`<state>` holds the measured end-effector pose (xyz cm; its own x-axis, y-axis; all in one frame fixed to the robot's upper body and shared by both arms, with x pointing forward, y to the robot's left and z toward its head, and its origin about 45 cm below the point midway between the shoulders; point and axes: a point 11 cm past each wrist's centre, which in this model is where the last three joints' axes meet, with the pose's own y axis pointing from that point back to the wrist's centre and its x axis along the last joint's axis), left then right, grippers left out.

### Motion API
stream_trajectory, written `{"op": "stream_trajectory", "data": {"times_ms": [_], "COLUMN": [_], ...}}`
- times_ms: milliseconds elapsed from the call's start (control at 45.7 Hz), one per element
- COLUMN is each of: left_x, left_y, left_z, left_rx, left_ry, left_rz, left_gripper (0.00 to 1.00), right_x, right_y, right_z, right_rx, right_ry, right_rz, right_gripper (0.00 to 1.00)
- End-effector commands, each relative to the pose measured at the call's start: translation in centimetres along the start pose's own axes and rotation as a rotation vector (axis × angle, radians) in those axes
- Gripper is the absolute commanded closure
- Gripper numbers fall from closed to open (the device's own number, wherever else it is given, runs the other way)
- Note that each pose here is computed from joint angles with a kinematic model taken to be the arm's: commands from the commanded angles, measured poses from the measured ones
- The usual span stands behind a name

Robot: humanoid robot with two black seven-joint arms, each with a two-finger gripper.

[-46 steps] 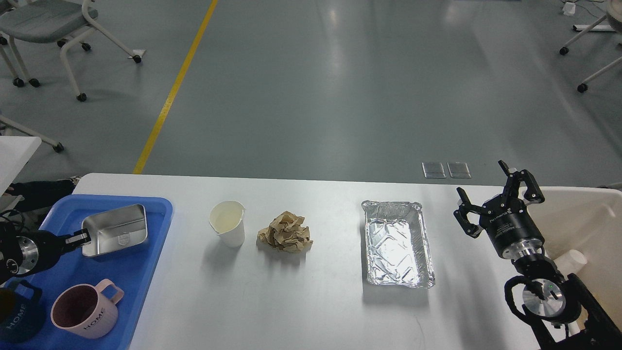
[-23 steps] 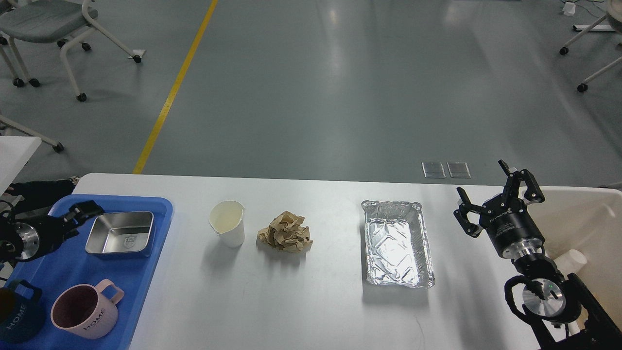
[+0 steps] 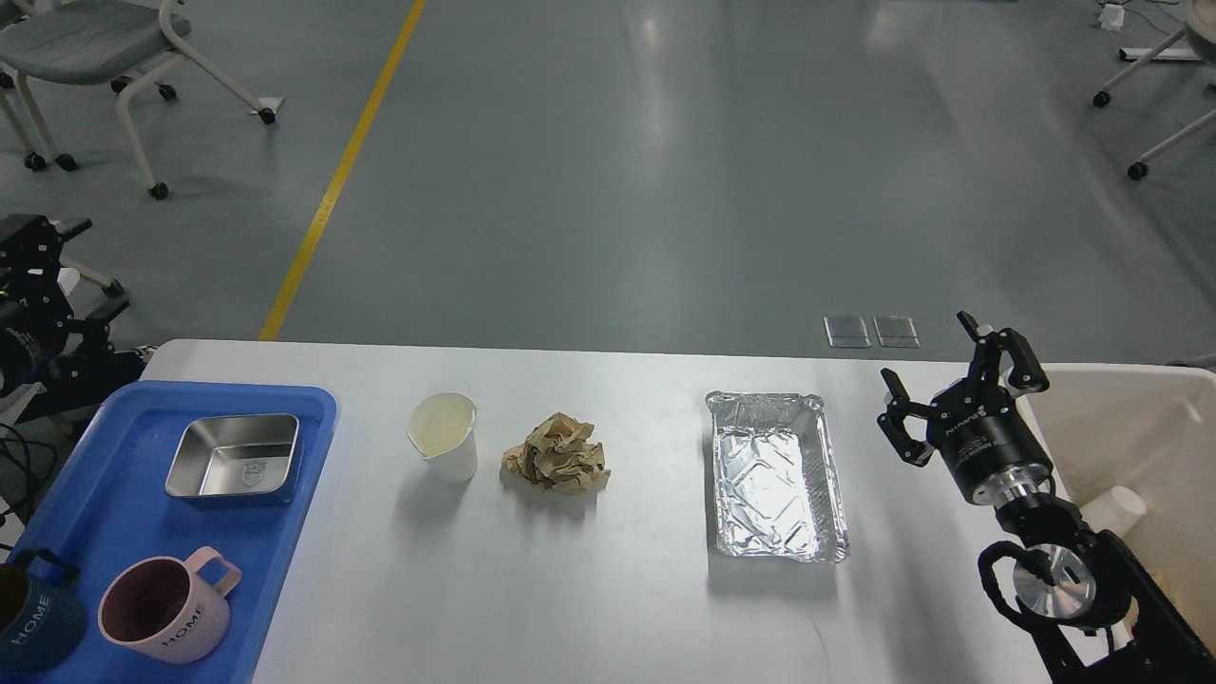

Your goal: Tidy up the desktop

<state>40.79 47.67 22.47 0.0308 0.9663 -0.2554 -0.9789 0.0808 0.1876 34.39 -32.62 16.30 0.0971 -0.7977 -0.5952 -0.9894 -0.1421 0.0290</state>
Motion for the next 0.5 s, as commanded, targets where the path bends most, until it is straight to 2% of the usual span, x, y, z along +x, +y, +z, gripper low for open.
{"op": "stream_trajectory", "data": {"times_ms": [0,175,350,481], "left_x": [-2.7,-5.6,-6.1,-7.7], "left_y": [-0.5,0.7,1.3,2.1], "left_z": [-0.7,-4.0,-4.7,-5.5], "left_rx": [-0.084,-0.077,-0.088,-0.086], "left_ry": [0.169,0.285,0.339,0.382], "left_rz": [-0.012,-0.039,0.015,0.019], "left_gripper": [0.04,0.04,0.04,0.04], "right_x": [-0.3,1.1,-0.2,0.7], "right_y": [0.0,0.5,0.2,0.5], "right_z": [0.5,-1.2,-4.3,-6.9], "right_rx": [-0.046,-0.103,-0.143,-0.157], "right_ry": [0.081,0.252,0.488,0.641], "right_rz": [-0.025,-0.039,-0.133,-0.124], "right_gripper": [0.00,0.00,0.00,0.00]}}
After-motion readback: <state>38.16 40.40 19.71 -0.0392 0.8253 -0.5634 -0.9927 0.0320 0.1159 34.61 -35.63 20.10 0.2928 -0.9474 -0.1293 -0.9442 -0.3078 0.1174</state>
